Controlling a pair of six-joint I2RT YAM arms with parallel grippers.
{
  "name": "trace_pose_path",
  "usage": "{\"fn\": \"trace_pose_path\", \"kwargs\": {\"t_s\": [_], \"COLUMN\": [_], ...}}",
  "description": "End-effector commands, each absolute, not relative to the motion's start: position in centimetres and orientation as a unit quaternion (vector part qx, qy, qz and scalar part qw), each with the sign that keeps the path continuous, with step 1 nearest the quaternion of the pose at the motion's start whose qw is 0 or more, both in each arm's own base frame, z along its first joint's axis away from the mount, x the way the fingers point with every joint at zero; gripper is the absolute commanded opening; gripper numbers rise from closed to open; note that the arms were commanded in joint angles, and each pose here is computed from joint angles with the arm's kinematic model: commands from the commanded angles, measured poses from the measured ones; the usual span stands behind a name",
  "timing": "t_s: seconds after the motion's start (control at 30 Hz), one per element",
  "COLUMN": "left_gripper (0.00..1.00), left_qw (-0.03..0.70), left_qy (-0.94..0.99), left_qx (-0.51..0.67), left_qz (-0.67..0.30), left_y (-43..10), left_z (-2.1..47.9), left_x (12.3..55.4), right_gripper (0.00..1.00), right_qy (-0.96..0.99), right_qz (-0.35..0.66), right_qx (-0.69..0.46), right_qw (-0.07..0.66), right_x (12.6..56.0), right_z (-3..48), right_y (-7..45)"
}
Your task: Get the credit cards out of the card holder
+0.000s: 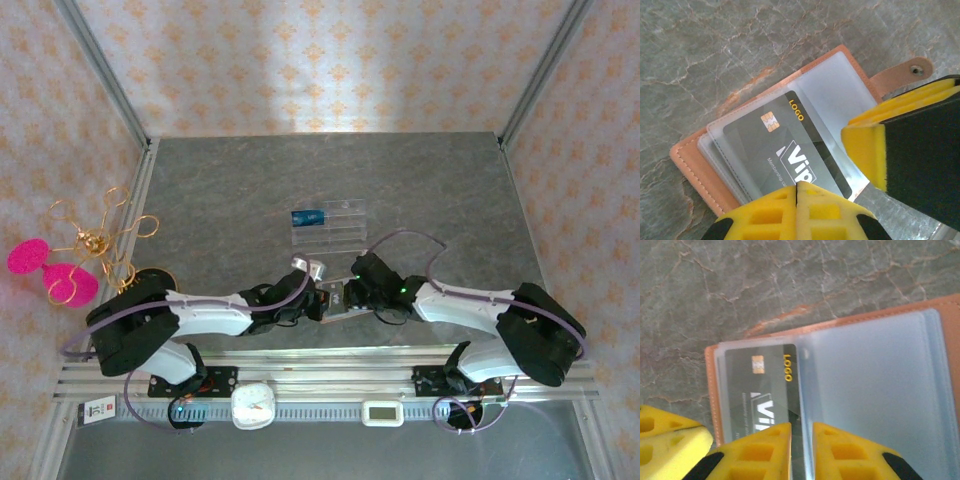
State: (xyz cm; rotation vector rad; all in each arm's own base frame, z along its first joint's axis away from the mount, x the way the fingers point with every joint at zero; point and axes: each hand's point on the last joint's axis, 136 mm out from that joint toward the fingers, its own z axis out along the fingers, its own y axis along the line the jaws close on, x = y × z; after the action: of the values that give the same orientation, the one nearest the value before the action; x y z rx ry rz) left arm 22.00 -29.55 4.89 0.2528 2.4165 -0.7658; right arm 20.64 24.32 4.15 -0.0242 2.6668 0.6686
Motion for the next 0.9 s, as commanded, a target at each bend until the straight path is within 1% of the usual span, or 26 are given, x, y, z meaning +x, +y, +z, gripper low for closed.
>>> {"fn": "trace_pose_path", "kwargs": {"t_s": [0.0,0.17,0.53,0.6,0.67,0.7,0.8,0.87], "left_gripper": [0.00,0.00,0.00,0.00,0.00,0.00,0.00,0.00], "left_qw": [0.293,0.282,0.265,0.258,0.251,0.249,0.245,0.245], "left_qy": [0.906,0.921,0.936,0.939,0.941,0.942,0.942,0.942], "left_qx": [0.103,0.096,0.090,0.093,0.095,0.095,0.095,0.093], "left_qz": [-0.288,-0.253,-0.212,-0.206,-0.205,-0.204,-0.207,-0.209], "left_y": [-30.3,-28.9,-27.3,-27.1,-27.0,-26.9,-26.8,-26.7], "left_z": [4.8,2.9,0.3,-0.2,-0.7,-0.8,-1.0,-1.0], "left_x": [22.2,21.9,21.6,21.4,21.3,21.2,21.1,21.0], "right_gripper": [0.19,0.20,0.20,0.21,0.22,0.22,0.15,0.07], "right_qy": [0.943,0.941,0.944,0.947,0.945,0.944,0.939,0.938], "right_qz": [0.270,0.280,0.277,0.267,0.278,0.283,0.303,0.307], "right_qx": [-0.024,-0.032,-0.030,-0.025,-0.026,-0.027,-0.026,-0.021], "right_qw": [0.195,0.188,0.177,0.175,0.170,0.166,0.158,0.158], "right_x": [20.5,20.7,21.0,21.0,20.7,20.5,20.1,20.0], "right_z": [4.8,4.5,3.3,2.8,2.7,2.6,2.5,2.5], "right_y": [24.7,25.0,25.5,25.2,25.4,25.5,26.0,25.9]}}
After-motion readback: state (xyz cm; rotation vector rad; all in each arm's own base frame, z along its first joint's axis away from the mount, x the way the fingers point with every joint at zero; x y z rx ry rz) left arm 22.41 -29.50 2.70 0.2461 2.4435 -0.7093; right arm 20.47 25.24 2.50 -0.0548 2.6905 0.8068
